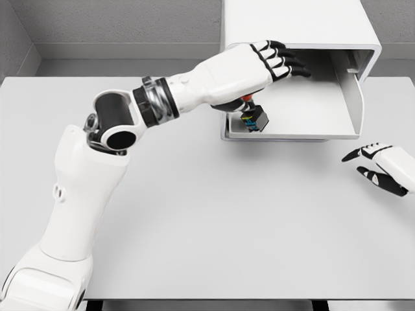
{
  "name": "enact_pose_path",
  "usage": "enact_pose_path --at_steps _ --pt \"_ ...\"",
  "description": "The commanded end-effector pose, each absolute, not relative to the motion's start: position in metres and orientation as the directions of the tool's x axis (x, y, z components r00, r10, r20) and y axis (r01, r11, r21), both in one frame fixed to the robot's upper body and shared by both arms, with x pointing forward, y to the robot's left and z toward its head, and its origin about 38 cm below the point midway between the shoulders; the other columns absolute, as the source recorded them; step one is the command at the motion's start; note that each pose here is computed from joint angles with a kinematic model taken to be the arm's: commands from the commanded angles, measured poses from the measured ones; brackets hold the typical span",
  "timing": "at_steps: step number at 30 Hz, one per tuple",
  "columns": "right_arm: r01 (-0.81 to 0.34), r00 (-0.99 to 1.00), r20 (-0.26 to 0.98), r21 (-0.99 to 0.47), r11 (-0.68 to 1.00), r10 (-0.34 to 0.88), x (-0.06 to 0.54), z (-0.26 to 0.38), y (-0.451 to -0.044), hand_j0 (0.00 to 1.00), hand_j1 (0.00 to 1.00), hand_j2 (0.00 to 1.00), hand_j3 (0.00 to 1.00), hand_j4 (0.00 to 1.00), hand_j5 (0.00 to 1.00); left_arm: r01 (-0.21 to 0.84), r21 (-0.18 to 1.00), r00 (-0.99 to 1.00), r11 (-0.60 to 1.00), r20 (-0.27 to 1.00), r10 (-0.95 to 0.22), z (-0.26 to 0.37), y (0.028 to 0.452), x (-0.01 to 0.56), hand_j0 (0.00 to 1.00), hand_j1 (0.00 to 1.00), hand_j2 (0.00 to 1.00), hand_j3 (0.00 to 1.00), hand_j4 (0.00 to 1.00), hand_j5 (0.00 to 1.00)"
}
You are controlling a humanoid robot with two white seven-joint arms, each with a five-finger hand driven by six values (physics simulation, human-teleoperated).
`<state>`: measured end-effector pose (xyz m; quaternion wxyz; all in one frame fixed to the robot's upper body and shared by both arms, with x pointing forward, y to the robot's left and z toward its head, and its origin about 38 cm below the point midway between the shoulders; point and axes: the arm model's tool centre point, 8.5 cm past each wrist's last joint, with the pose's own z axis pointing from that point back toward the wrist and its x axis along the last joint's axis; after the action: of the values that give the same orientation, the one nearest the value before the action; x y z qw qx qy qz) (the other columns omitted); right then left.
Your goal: Slide open multi-storey tabletop storage cabinets and put open load switch and slide close multi-storey tabletop storage cabinets
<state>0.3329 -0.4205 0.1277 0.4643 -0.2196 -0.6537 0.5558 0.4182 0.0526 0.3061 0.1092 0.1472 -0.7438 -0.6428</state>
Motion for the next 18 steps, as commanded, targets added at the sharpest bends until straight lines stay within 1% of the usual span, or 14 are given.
enact_pose_path --at_steps 1,2,3,5,8,11,13,15,16,18 --pt "-0.228 -0.474 0.367 -0.929 0.291 0.8 0.333 0.129 -0.42 0.56 0.56 0.56 0.56 0.56 0.56 -0.132 0.975 -0.928 0.178 -0.058 -0.369 0.326 0.063 0.41 1.0 1.0 1.0 1.0 1.0 1.0" --pt "-0.228 -0.474 0.368 -0.929 0.293 0.8 0.333 0.129 -0.42 0.56 0.56 0.56 0.56 0.56 0.56 -0.154 0.967 -0.925 0.202 -0.069 -0.375 0.335 0.069 0.407 1.0 1.0 1.0 1.0 1.0 1.0" --pt "-0.227 -0.476 0.368 -0.929 0.293 0.799 0.333 0.129 -0.419 0.56 0.56 0.56 0.56 0.56 0.56 -0.153 0.962 -0.924 0.226 -0.058 -0.379 0.338 0.075 0.407 1.0 1.0 1.0 1.0 1.0 1.0" --pt "-0.227 -0.476 0.368 -0.929 0.293 0.799 0.333 0.129 -0.419 0.56 0.56 0.56 0.56 0.56 0.56 -0.13 0.95 -0.931 0.285 -0.018 -0.365 0.343 0.087 0.407 1.0 1.0 1.0 1.0 1.0 1.0" --pt "-0.228 -0.477 0.368 -0.929 0.292 0.798 0.333 0.129 -0.418 0.57 0.57 0.57 0.57 0.57 0.57 -0.128 0.952 -0.918 0.277 -0.007 -0.397 0.336 0.124 0.405 1.0 1.0 1.0 1.0 1.0 1.0" --pt "-0.225 -0.489 0.371 -0.928 0.297 0.79 0.333 0.131 -0.414 0.57 0.57 0.57 0.57 0.57 0.57 -0.093 0.958 -0.88 0.27 0.048 -0.473 0.319 0.183 0.407 1.0 1.0 1.0 1.0 1.0 1.0" --pt "-0.227 -0.489 0.373 -0.927 0.298 0.788 0.333 0.131 -0.414 0.59 0.59 0.59 0.59 0.59 0.59 -0.084 0.962 -0.833 0.258 0.075 -0.549 0.307 0.224 0.406 1.0 1.0 1.0 1.0 1.0 1.0" --pt "-0.226 -0.514 0.375 -0.927 0.3 0.771 0.332 0.133 -0.404 0.59 0.59 0.59 0.59 0.59 0.59 -0.052 0.965 -0.773 0.258 0.125 -0.621 0.288 0.272 0.395 1.0 1.0 1.0 1.0 1.0 1.0" --pt "-0.23 -0.524 0.385 -0.923 0.309 0.76 0.331 0.132 -0.397 0.59 0.59 0.59 0.59 0.59 0.59 -0.045 0.968 -0.751 0.245 0.129 -0.647 0.283 0.286 0.392 1.0 1.0 1.0 1.0 1.0 1.0" --pt "-0.228 -0.548 0.404 -0.915 0.333 0.733 0.328 0.13 -0.381 0.59 0.59 0.59 0.59 0.59 0.59 0.025 0.974 -0.702 0.226 0.178 -0.69 0.254 0.311 0.38 1.0 1.0 1.0 1.0 1.0 1.0"
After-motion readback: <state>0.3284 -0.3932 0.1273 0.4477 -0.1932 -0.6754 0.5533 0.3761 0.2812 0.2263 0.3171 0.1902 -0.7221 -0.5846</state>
